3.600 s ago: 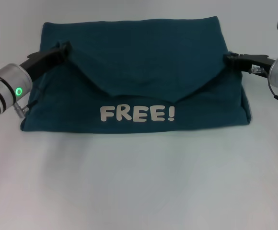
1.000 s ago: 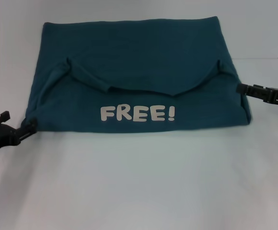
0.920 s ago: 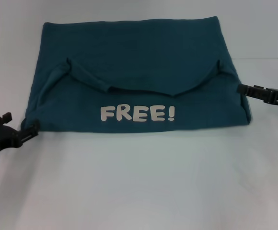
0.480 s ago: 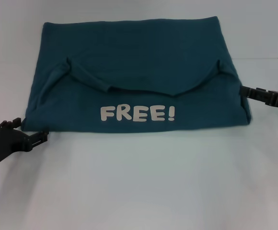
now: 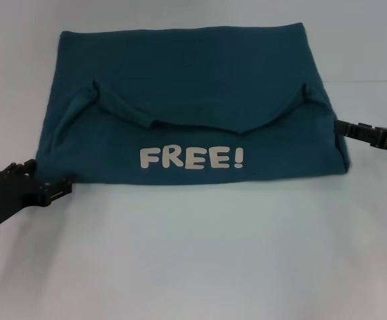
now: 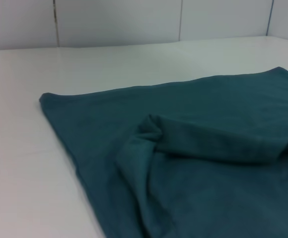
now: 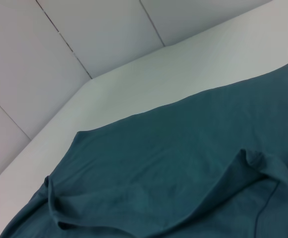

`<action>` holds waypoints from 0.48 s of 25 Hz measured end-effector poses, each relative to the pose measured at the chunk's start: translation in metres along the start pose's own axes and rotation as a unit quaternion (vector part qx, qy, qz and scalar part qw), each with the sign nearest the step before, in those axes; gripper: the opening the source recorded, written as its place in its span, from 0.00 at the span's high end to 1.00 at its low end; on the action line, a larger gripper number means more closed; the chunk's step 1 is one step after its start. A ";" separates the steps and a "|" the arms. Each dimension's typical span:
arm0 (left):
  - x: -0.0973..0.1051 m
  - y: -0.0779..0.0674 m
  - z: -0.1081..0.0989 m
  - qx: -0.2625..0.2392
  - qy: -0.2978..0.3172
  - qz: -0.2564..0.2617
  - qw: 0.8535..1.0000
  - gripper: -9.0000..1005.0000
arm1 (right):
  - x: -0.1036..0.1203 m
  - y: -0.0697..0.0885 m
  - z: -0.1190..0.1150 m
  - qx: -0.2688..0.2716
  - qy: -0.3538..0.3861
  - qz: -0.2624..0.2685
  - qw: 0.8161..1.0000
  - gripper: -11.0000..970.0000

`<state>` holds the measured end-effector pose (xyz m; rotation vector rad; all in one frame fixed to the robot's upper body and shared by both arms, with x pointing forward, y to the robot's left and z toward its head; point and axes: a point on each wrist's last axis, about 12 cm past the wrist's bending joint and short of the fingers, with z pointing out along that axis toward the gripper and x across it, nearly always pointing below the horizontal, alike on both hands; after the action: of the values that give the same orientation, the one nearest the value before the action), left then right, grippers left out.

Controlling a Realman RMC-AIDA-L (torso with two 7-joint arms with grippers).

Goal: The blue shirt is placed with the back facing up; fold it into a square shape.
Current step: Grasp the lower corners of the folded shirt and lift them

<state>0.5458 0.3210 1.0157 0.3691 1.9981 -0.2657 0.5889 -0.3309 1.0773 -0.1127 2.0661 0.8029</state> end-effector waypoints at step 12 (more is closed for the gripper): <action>-0.001 0.000 0.000 0.001 0.002 0.003 1.000 0.18 | 0.002 -0.002 -0.002 0.006 -0.002 0.004 1.000 0.22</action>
<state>0.5463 0.3205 1.0163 0.3781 2.0007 -0.2628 0.5869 -0.3333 1.0751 -0.0969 2.0692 0.7947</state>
